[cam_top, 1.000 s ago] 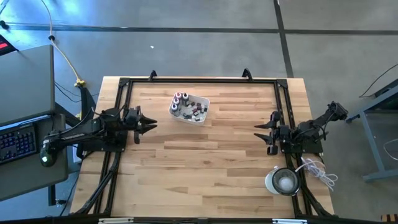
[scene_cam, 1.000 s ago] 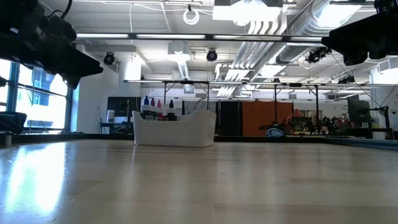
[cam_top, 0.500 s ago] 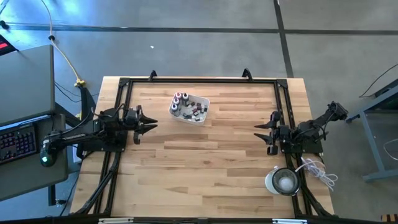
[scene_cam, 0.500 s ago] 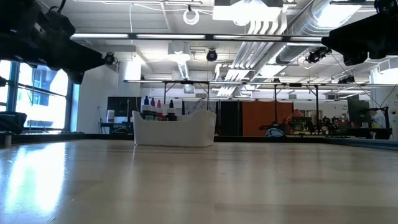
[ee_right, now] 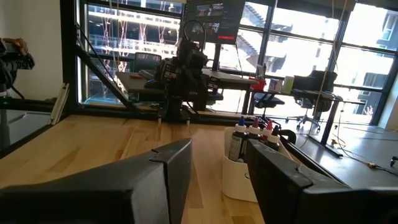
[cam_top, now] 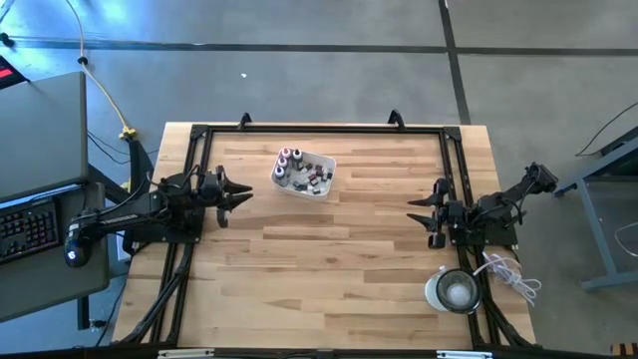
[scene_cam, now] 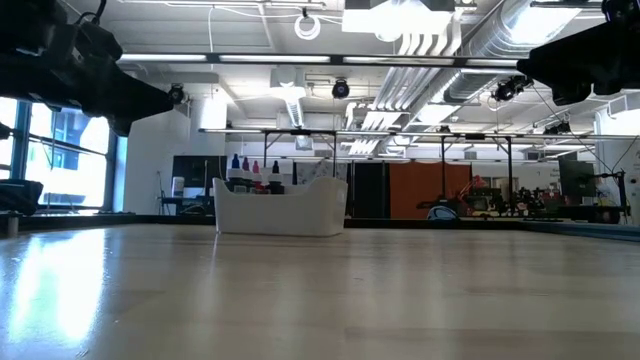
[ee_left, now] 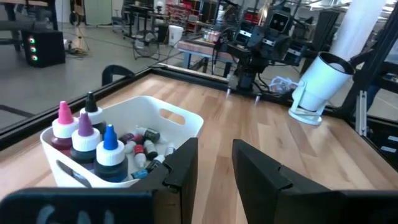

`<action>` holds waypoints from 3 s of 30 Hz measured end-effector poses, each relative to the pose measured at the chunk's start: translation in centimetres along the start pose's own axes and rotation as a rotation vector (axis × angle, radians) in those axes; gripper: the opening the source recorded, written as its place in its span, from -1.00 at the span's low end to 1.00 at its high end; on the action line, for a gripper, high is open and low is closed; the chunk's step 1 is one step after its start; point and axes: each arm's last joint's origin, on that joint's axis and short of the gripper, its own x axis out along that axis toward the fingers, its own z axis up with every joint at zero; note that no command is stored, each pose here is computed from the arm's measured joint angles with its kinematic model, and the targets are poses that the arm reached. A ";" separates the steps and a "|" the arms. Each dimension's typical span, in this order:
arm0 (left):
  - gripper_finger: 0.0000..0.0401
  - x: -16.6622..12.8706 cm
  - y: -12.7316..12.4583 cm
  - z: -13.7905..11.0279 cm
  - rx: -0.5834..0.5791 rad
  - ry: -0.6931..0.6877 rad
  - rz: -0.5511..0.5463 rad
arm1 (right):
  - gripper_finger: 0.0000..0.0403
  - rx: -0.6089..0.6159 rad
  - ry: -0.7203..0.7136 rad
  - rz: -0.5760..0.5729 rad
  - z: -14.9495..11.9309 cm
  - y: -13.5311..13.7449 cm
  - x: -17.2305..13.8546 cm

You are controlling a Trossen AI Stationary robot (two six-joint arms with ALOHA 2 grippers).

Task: Pick & Place food coloring
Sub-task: Return to Home Position

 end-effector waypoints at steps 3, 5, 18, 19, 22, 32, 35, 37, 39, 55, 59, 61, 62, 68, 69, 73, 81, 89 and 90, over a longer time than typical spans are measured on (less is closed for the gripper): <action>-0.51 0.0 0.0 0.0 -0.001 0.000 0.000 | -0.28 0.000 0.000 0.000 0.0 0.0 0.0; -0.51 0.0 0.0 0.0 0.000 0.000 0.000 | -0.27 0.000 0.000 0.000 0.0 0.0 0.0; -0.51 0.0 0.0 0.2 0.000 -0.029 0.003 | -0.28 0.000 0.000 0.000 0.0 0.0 0.0; -0.51 0.0 0.0 0.2 0.000 -0.031 0.002 | -0.28 0.000 0.000 -0.001 0.0 0.0 0.0; -0.51 0.0 0.0 0.2 0.000 -0.030 0.002 | -0.27 0.000 0.000 0.000 0.0 0.0 0.0; -0.51 0.0 0.0 0.3 0.000 -0.033 0.002 | -0.27 0.000 0.000 0.000 0.0 0.0 0.0; -0.51 0.0 0.0 0.3 0.000 -0.034 0.002 | -0.28 0.000 0.000 0.000 0.0 0.0 0.0; -0.51 0.0 0.0 0.3 0.000 -0.035 0.002 | -0.28 0.000 0.000 0.000 0.0 0.0 0.0; -0.51 0.0 0.0 0.3 0.000 -0.035 0.002 | -0.27 0.000 0.000 0.000 0.0 0.0 0.0; -0.51 0.0 0.0 0.3 0.000 -0.037 0.002 | -0.27 0.000 0.000 0.000 0.0 0.0 0.0; -0.51 0.0 0.0 0.3 0.000 -0.037 0.002 | -0.28 0.000 0.000 0.000 0.0 0.0 0.0; -0.51 0.0 0.0 0.3 0.000 -0.038 0.002 | -0.28 0.000 0.000 -0.001 0.0 0.0 0.0; -0.51 0.0 0.0 0.3 0.000 -0.038 0.002 | -0.28 0.000 0.000 0.000 0.0 0.0 0.0; -0.51 0.0 0.0 0.3 0.000 -0.038 0.002 | -0.28 0.000 0.000 -0.001 0.0 0.0 0.0; -0.51 0.0 0.0 0.3 0.000 -0.038 0.002 | -0.28 0.000 0.000 0.000 0.0 0.0 0.0; -0.51 0.0 0.0 0.3 0.000 -0.038 0.002 | -0.27 0.000 0.000 0.000 0.0 0.0 0.0; -0.51 0.0 0.0 0.4 0.000 -0.039 0.002 | -0.27 0.000 0.000 0.000 0.0 0.0 0.0; -0.51 0.0 0.0 0.4 0.000 -0.039 0.002 | -0.27 0.000 0.000 0.000 0.0 0.0 0.0; -0.51 0.0 0.0 0.4 0.000 -0.039 0.002 | -0.27 0.000 0.000 0.000 0.0 0.0 0.0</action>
